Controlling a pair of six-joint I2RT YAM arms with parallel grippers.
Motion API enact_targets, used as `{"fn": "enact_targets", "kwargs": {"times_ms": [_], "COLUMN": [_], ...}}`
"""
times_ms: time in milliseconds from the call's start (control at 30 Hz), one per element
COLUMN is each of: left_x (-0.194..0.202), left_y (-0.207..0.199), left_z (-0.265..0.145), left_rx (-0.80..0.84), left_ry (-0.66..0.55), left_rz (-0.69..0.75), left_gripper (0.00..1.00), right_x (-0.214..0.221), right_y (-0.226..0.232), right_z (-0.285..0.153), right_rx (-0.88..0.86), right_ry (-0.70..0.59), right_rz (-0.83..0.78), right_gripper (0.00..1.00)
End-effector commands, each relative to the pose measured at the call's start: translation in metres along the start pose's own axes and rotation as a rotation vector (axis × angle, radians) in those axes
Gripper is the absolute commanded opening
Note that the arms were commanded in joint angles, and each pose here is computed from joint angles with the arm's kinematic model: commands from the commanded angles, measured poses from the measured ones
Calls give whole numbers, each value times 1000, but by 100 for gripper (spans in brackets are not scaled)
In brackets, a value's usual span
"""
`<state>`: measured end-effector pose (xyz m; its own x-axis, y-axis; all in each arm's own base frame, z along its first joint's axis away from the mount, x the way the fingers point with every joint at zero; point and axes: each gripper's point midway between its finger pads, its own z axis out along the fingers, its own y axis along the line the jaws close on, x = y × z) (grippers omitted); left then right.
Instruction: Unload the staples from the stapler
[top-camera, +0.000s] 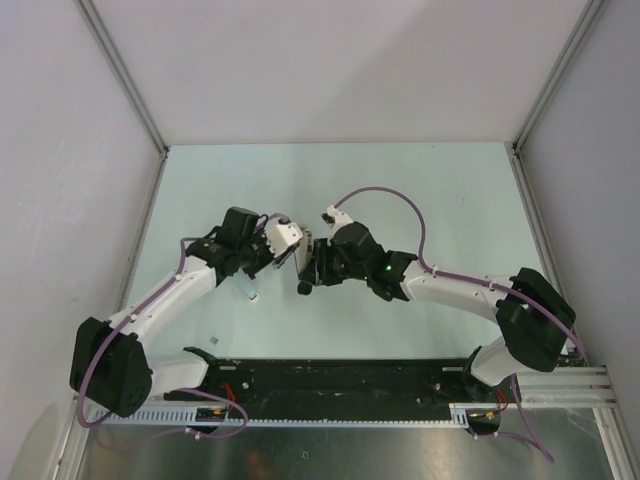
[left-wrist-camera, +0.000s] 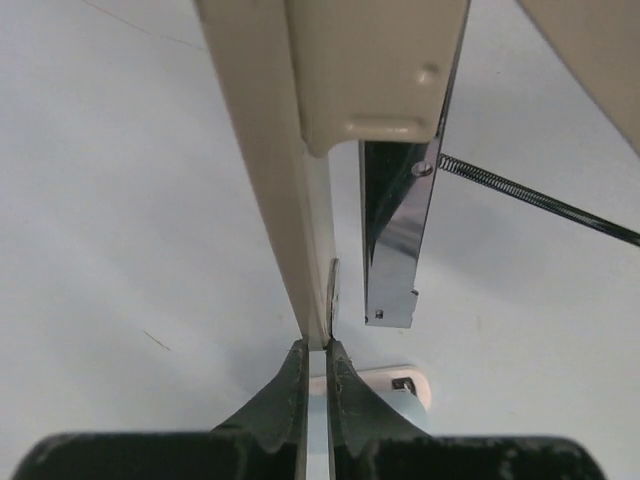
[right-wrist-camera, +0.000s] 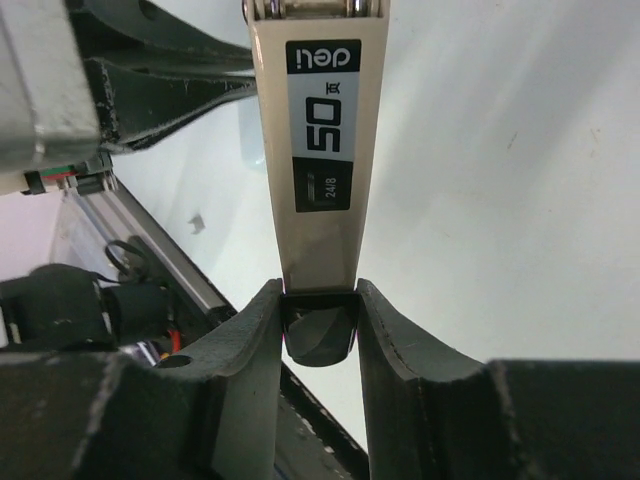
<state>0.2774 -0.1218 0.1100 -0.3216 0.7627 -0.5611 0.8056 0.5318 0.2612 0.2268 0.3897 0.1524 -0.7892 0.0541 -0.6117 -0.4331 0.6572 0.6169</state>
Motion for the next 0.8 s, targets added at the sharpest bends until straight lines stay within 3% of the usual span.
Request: {"fn": "enact_targets", "kwargs": {"times_ms": [0,500,767], "left_x": [-14,-3,-9], "left_y": [28,33,25], "left_z": [-6,12,13], "left_rx": [-168,-338,-319], "left_ry": [-20,46,11], "left_rz": [137,397,295], "left_gripper": [0,0,0], "right_x": [-10,18,24], "right_y": [0,-36,-42], "right_z": [-18,-26,-15], "right_rx": [-7,83,104], "right_ry": [-26,50,41], "right_rz": [-131,-219,-185], "right_gripper": [0,0,0]}}
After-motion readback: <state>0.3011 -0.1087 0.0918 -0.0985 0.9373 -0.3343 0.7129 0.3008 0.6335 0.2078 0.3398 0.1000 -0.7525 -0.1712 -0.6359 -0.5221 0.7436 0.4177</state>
